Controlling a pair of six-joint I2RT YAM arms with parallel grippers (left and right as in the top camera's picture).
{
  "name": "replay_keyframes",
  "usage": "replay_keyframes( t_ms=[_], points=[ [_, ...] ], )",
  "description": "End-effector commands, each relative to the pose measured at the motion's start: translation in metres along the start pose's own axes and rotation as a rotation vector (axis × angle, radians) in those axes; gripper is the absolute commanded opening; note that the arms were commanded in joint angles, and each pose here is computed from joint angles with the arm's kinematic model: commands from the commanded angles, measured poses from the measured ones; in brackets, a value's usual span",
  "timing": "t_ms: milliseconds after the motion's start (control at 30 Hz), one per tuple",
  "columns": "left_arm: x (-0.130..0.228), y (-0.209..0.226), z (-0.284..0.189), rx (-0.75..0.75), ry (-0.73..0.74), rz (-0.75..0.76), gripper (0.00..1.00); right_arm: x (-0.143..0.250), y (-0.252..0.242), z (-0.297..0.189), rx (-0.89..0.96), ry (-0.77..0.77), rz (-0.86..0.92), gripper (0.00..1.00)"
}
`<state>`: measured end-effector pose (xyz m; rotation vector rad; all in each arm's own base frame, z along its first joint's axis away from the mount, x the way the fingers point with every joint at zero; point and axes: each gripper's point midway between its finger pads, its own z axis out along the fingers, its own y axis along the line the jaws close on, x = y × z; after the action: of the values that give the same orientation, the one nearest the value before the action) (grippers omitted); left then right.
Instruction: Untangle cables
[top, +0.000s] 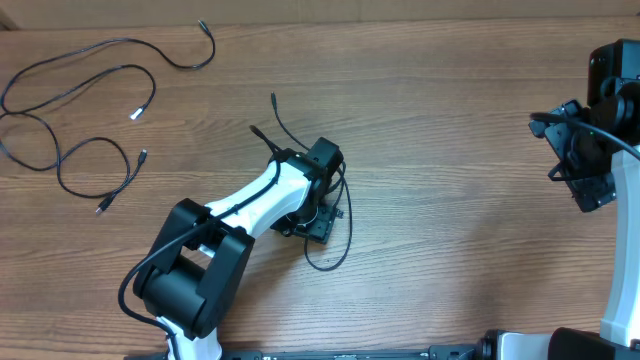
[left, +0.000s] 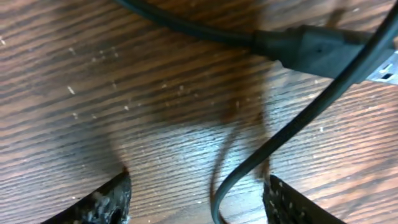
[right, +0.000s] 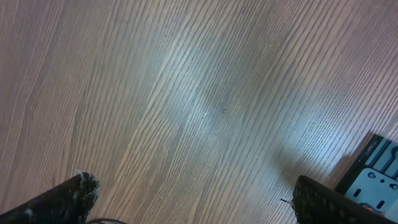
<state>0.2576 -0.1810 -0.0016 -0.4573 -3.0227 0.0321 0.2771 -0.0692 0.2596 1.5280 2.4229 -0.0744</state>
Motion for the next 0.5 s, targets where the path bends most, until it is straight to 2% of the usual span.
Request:
replay_keyframes(
  t_ms=[0, 100, 133, 167, 200, 300, 467],
  points=[
    [0.005, 0.007, 0.022, -0.053, 0.054, 0.017, 0.56, -0.002, -0.002, 0.001, 0.010, -0.011, 0.003, 1.00],
    [0.009, 0.010, 0.029, -0.068, 0.082, 0.016, 0.40, -0.002, -0.002, 0.001, 0.010, -0.011, 0.003, 1.00],
    [0.012, 0.011, 0.034, -0.075, 0.101, 0.009, 0.22, -0.002, -0.002, 0.001, 0.010, -0.011, 0.003, 1.00],
    [0.013, 0.011, 0.036, -0.078, 0.109, 0.007, 0.17, -0.002, -0.002, 0.001, 0.010, -0.011, 0.003, 1.00],
    [0.014, 0.012, 0.037, -0.080, 0.113, 0.004, 0.04, -0.002, -0.002, 0.001, 0.010, -0.011, 0.003, 1.00],
    [0.015, 0.017, 0.036, -0.116, 0.110, -0.104, 0.04, -0.002, -0.002, 0.001, 0.009, -0.011, 0.003, 1.00],
    [0.022, 0.020, 0.027, -0.131, 0.142, -0.148, 0.04, -0.002, -0.002, 0.001, 0.010, -0.011, 0.003, 1.00]
  ],
)
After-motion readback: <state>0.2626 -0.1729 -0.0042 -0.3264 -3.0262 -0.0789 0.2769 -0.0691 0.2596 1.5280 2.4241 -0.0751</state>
